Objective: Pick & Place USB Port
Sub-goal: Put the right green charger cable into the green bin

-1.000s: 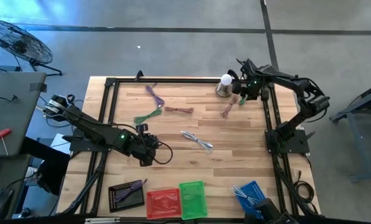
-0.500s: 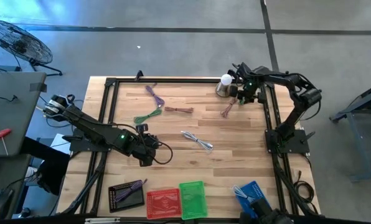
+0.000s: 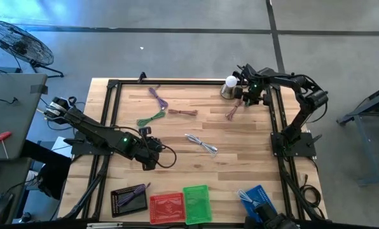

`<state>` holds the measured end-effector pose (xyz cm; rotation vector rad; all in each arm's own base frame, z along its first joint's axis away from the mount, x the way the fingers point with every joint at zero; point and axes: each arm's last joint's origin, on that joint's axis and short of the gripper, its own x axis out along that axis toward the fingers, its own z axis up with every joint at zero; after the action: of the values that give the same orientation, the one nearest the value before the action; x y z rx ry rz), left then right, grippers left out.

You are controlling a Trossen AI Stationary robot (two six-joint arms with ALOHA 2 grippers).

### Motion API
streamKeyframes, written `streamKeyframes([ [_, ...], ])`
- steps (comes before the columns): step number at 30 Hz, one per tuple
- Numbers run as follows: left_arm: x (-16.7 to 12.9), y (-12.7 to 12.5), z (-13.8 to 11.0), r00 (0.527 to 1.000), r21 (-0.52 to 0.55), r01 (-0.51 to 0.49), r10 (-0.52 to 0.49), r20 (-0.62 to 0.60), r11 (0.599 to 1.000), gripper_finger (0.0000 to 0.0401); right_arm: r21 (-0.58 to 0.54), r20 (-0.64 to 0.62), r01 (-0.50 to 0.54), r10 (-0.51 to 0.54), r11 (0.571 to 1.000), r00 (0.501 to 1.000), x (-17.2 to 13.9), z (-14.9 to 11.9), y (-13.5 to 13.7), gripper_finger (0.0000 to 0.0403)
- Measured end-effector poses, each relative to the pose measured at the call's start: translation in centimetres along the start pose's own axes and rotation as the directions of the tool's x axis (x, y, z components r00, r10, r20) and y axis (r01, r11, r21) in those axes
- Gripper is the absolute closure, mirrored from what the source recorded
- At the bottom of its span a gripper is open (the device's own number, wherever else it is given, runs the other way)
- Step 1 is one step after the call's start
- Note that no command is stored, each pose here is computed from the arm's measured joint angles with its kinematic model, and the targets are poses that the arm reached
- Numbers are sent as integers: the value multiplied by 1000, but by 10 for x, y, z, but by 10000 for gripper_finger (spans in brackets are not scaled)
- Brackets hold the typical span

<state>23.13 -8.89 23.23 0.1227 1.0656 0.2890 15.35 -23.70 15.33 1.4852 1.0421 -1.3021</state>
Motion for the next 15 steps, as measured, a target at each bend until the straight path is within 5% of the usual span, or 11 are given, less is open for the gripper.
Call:
streamKeyframes([
  [8, -3, -6, -3, 999, 4, 36, -36, -6, 999, 265, -5, 5, 3, -3, 1000, 1000, 0, 0, 0, 390],
  [15, -9, -16, -8, 999, 36, 30, -31, 24, 999, 265, -50, -11, 15, -15, 999, 1000, 0, -3, 0, 397],
])
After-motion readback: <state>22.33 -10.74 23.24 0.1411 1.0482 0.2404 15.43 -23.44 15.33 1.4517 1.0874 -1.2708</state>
